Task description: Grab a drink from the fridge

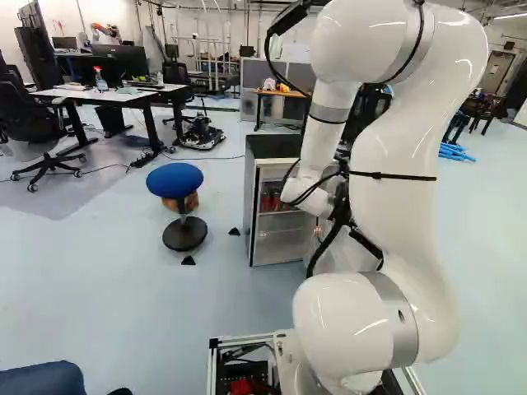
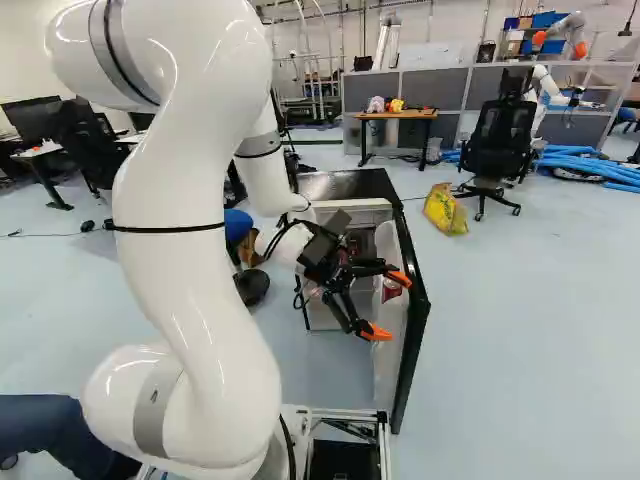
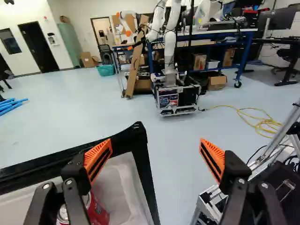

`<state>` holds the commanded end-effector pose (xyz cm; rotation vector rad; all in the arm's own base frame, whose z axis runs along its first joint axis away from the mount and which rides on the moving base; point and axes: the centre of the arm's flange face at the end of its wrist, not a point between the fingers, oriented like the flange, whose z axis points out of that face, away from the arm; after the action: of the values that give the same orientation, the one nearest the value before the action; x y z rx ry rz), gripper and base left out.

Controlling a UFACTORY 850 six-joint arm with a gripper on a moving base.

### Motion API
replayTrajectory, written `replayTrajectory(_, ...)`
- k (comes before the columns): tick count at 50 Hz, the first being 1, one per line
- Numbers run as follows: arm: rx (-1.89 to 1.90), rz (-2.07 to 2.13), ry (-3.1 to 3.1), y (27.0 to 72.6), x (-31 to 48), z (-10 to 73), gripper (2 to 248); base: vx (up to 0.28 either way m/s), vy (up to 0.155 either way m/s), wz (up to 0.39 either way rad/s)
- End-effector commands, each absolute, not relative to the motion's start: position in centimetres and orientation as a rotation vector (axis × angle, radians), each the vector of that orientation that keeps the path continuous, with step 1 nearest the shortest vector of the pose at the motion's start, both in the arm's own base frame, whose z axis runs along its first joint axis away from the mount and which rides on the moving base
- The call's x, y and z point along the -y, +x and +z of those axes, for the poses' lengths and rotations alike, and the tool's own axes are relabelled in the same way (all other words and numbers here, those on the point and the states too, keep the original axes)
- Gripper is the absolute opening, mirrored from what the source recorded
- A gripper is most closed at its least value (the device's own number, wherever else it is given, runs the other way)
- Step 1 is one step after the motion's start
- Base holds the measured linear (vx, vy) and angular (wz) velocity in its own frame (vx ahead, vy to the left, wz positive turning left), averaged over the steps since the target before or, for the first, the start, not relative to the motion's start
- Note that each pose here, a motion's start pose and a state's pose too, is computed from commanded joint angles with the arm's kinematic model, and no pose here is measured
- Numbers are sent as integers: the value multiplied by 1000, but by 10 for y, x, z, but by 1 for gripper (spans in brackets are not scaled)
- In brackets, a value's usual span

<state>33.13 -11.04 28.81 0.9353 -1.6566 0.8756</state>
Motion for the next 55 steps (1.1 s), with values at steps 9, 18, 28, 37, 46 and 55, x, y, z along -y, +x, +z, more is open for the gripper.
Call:
replayTrajectory(9,1718,849,889,341,130,289,247,0,0,0)
replayTrajectory(18,1773,827,843,351,150,289,247,0,0,0)
replayTrajectory(28,1808,812,781,359,173,292,247,0,0,0)
replayTrajectory(37,1834,806,732,366,194,294,247,0,0,0)
replayTrajectory(46,1852,811,696,373,215,296,247,0,0,0)
replayTrajectory(55,1866,821,665,380,236,299,247,0,0,0)
